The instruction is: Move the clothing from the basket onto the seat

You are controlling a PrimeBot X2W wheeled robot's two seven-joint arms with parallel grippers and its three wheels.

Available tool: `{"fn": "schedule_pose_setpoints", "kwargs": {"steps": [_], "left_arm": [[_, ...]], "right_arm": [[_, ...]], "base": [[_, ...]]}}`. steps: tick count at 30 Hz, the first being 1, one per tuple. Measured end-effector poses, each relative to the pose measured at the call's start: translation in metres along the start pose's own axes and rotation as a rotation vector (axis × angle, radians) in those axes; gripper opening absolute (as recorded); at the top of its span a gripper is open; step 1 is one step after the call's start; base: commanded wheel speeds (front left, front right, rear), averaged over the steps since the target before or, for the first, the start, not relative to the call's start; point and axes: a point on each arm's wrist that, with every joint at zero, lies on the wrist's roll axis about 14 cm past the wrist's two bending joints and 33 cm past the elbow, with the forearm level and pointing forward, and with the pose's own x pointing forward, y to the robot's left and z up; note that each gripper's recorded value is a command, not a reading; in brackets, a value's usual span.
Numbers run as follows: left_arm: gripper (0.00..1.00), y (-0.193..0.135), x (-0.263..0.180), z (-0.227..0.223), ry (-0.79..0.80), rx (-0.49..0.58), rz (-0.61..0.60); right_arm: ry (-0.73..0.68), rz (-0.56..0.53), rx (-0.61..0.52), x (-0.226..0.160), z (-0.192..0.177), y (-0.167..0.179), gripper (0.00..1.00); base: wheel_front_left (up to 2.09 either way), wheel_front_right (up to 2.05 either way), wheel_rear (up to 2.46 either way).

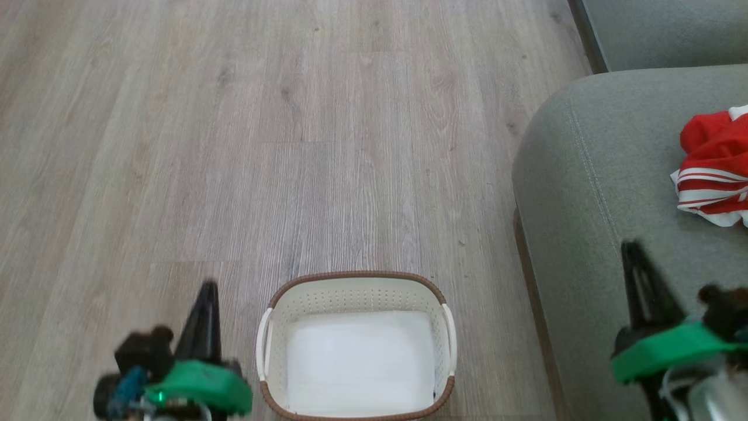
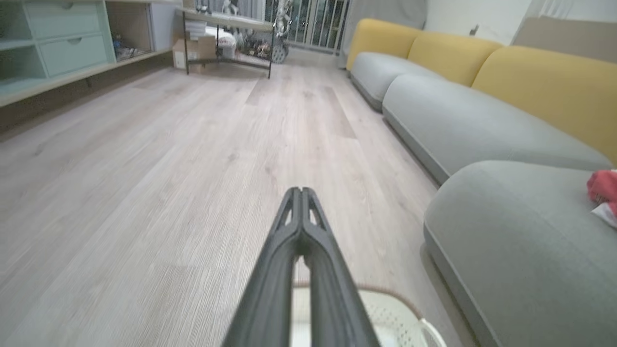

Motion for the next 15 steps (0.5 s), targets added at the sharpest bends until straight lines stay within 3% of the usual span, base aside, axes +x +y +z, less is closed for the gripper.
{"fn": "schedule_pose_setpoints", "kwargs": {"steps": [4, 15], "left_arm": [[0.00, 0.007, -0.015, -0.027, 0.091, -0.022, 0.029], [0.00, 0.010, -0.012, -0.027, 0.103, -0.140, 0.053]], "right_arm": [[0.077, -0.025, 0.041, -0.014, -0.026, -0.001, 0.00], [0.086, -0.065, 0.146, -0.015, -0.028, -0.006, 0.00]], "base": [[0.00, 0.00, 0.00], [0.00, 0.00, 0.00]]}}
